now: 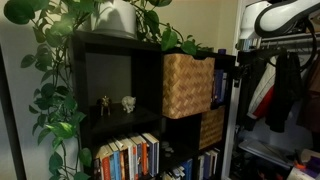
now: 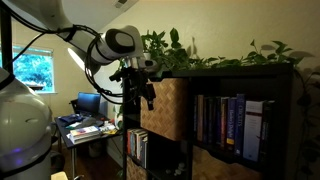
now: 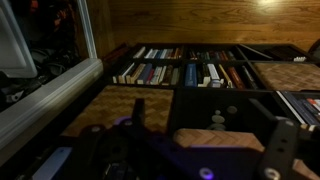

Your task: Remove the black object from the basket then put it back inside.

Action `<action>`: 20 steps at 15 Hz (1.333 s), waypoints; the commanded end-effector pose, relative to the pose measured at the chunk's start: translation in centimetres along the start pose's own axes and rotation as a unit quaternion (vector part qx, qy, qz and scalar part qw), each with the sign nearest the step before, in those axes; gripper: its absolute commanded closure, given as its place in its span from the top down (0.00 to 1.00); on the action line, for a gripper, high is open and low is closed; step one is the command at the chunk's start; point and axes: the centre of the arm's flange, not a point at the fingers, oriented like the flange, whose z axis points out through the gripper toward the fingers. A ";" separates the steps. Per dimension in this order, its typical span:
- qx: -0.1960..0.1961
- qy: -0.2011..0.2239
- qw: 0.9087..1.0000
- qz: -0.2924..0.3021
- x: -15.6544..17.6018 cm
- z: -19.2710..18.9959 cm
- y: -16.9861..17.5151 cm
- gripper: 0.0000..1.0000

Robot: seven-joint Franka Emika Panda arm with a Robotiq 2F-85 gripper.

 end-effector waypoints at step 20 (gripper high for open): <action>0.027 0.179 0.982 -0.063 8.0 -9.6 -3.8 1.00</action>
